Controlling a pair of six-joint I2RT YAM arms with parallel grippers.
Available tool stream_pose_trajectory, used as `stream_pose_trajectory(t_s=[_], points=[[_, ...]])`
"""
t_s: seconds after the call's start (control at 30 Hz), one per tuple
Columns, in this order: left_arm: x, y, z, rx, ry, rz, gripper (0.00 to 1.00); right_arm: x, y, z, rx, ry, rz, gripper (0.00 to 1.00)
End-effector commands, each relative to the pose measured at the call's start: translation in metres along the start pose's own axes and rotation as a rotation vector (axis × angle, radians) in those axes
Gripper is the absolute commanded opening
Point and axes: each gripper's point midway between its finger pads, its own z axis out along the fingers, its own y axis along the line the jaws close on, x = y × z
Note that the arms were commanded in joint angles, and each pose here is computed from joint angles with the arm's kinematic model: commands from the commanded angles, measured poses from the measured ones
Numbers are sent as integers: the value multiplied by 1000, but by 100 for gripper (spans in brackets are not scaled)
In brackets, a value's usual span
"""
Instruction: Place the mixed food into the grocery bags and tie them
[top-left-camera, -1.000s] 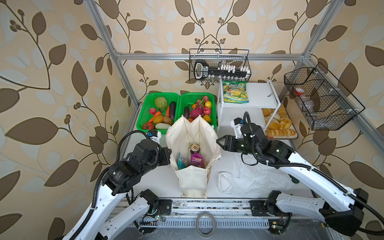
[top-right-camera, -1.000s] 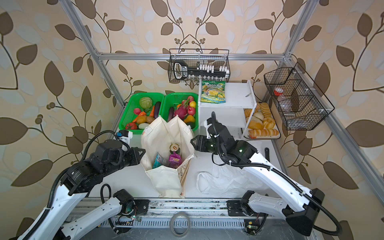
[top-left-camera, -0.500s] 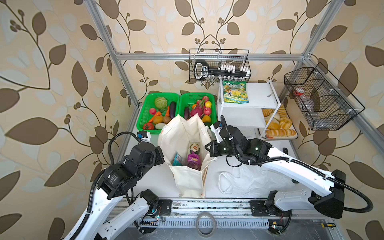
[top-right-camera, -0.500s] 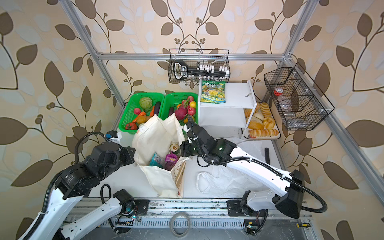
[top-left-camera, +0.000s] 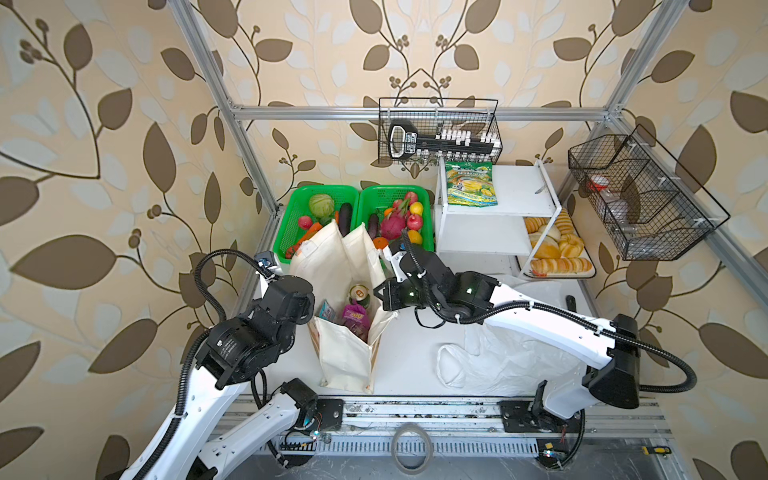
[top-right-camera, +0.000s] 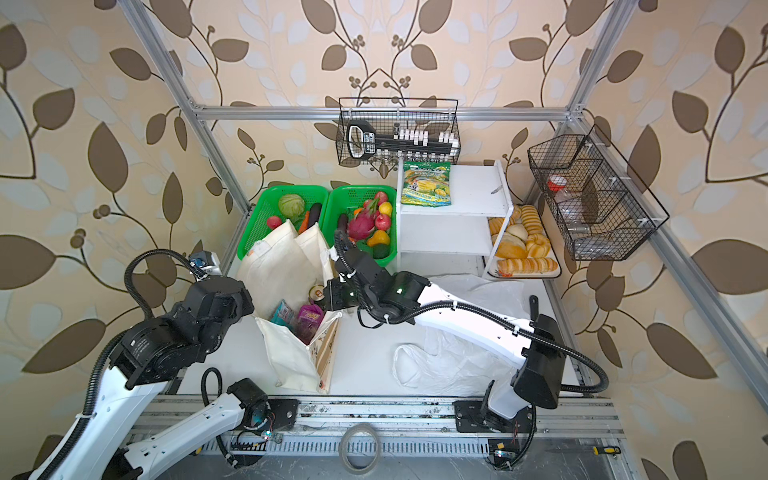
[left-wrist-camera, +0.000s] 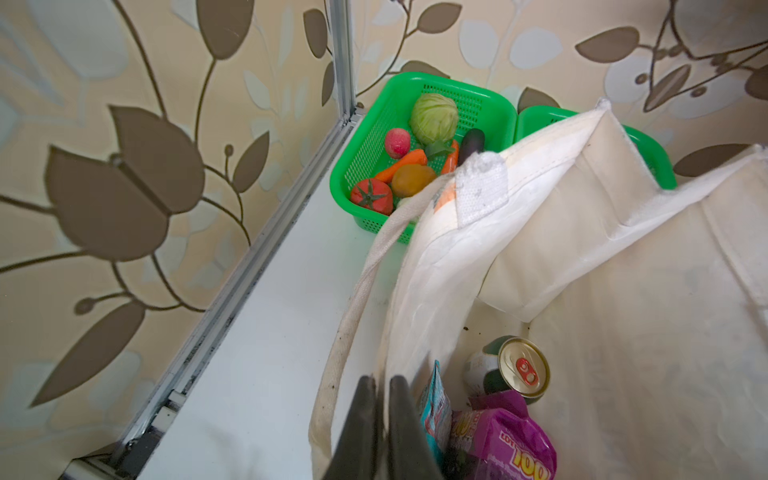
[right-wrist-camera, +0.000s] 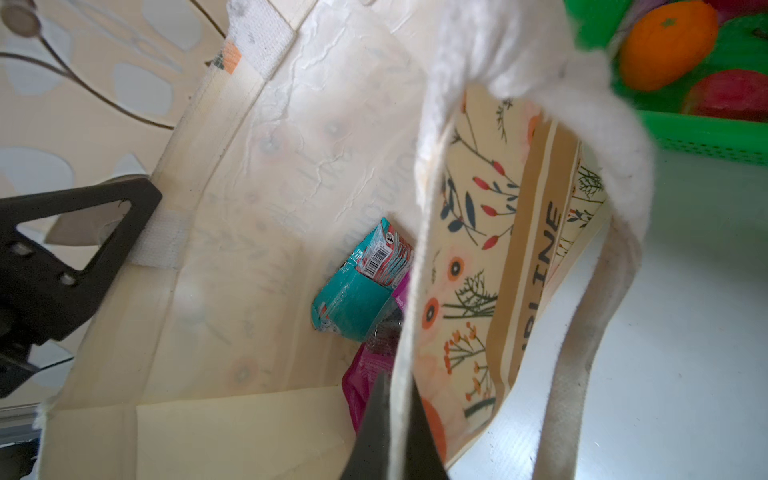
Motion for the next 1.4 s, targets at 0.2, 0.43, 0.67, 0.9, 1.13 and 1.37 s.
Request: stream_pose_trajectory(t_s=[0.2,0.43,0.67,0.9,1.13,1.37], points=[[-58,33,-8,-198,-274,-13,0,-28,83,15,-225,-71,-23,0],[-59,49,24,-245,-184,-74,0,-34,94,34,-258,-84,17,0],[-82,69,38,-337,-170,-95,0,-44,115,48,-298,-84,25,0],[-107,87,34,-436,-205,-84,0,-49,142,65,-341,-80,8,0],[-116,96,50,-441,-165,-89,0,-57,155,80,-370,-98,-1,0],[-122,138,62,-409,-147,-283,0,-64,165,95,-395,-131,2,0]])
